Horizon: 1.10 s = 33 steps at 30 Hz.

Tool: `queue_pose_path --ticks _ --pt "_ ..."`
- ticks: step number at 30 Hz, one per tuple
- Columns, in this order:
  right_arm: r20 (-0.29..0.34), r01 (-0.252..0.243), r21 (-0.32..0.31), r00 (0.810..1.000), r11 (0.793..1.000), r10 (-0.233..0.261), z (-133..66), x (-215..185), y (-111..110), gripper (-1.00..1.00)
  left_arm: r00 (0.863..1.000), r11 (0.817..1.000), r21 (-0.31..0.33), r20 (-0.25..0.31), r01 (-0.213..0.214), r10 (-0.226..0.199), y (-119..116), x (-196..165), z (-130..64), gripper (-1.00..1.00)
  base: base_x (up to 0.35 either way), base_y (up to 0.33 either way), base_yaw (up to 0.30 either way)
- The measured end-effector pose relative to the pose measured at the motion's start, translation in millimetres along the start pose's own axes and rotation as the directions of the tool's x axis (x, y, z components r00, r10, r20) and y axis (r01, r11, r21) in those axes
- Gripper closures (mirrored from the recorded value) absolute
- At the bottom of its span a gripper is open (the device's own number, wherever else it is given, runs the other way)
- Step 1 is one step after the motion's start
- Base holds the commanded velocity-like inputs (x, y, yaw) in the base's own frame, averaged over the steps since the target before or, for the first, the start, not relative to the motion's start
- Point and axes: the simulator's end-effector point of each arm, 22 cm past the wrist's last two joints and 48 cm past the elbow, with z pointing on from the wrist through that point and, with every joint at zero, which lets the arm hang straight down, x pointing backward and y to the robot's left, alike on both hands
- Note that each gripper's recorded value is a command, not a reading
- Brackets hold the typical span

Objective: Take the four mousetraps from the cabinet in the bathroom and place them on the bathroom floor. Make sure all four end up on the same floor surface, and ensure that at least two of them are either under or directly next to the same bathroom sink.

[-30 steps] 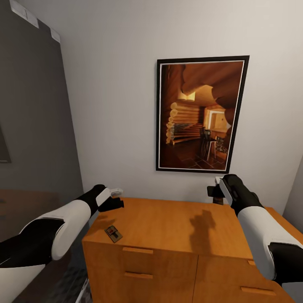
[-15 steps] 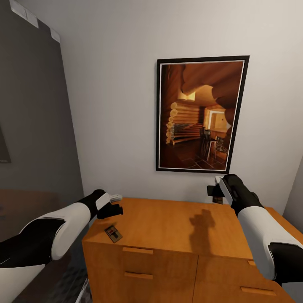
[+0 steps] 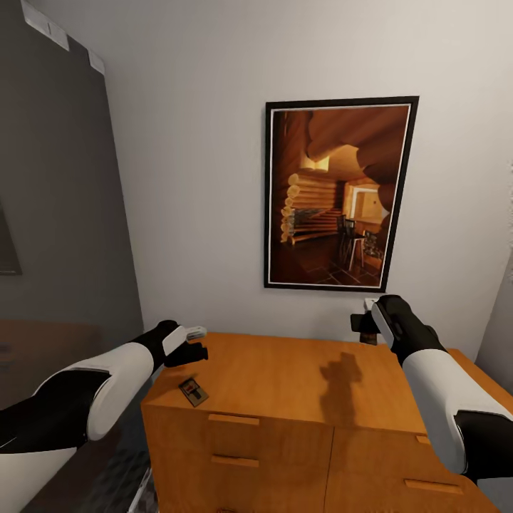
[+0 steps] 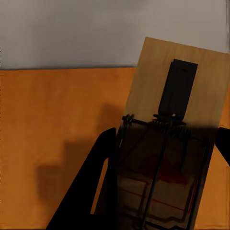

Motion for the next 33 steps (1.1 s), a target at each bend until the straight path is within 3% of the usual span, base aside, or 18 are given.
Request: queue_pose_path --ticks 28,33 --pt "0.0 -0.001 -0.001 1.0 1.0 0.001 -0.5 0 -1 1.0 1.0 1.0 -0.006 -0.008 -0.002 0.002 3 1 -0.6 -1.0 -0.036 0.0 0.0" --pt "0.0 -0.001 -0.001 1.0 1.0 0.001 -0.5 0 -1 1.0 1.0 0.999 -0.045 -0.011 0.0 0.0 12 2 -0.6 -1.0 0.0 0.0 0.0"
